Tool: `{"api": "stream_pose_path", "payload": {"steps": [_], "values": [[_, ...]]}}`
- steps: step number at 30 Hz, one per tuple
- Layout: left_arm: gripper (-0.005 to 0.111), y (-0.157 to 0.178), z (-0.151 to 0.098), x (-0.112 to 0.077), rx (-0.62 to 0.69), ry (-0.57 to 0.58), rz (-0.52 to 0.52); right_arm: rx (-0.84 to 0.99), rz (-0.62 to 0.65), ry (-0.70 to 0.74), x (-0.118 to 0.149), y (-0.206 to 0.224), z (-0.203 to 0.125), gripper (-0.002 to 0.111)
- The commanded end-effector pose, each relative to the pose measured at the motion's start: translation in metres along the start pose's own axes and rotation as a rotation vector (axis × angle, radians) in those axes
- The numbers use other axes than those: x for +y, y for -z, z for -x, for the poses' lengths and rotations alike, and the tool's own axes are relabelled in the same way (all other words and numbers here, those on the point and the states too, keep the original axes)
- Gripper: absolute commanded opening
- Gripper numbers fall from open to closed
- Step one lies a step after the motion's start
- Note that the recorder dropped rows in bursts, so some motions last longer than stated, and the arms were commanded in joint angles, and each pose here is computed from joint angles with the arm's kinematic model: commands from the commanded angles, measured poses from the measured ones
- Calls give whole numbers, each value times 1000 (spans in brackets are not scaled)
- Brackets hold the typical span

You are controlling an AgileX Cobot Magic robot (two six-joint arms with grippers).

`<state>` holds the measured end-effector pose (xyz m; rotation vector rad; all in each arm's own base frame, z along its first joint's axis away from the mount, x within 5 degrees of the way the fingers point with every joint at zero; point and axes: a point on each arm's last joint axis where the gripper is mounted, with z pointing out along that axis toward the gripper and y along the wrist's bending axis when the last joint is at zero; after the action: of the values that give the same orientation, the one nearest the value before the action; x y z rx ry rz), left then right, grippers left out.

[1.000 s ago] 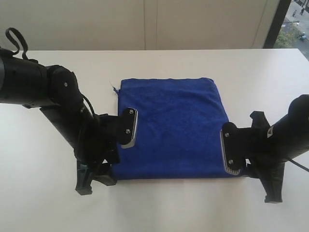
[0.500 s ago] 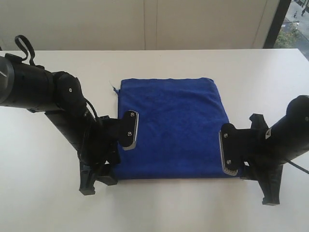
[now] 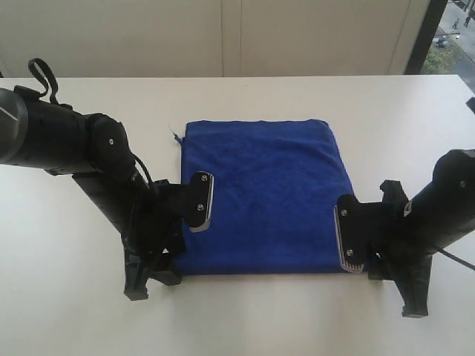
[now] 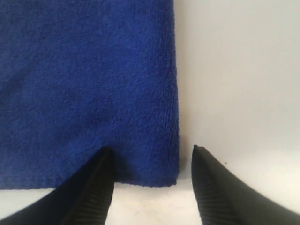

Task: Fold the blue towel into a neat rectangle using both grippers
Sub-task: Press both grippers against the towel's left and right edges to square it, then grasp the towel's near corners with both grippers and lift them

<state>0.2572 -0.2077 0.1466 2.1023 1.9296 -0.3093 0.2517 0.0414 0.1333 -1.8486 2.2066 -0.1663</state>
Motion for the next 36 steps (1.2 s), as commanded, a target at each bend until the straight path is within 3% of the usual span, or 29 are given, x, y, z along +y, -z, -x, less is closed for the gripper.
{"api": "stream_pose_path", "payload": {"steps": [1,4,16,21,27,34,36], "values": [[56,-5,-1,-5,8,5,-44,7,24,4,2,-7,-1,39],[52,-5,-1,-5,8,5,-43,7,26,4,2,-7,-1,36],[13,-5,-3,-7,26,-9,-69,8,35,-3,3,-7,-1,5],[0,-5,-4,-10,36,-11,-94,0,11,-4,1,-1,0,2],[0,2,-3,-15,39,-15,-139,-41,-39,-97,2,27,4,2],[0,30,1,-33,39,-34,-255,-80,73,-108,27,53,26,0],[0,36,1,-36,44,6,-272,-84,93,-128,32,57,30,0]]}}
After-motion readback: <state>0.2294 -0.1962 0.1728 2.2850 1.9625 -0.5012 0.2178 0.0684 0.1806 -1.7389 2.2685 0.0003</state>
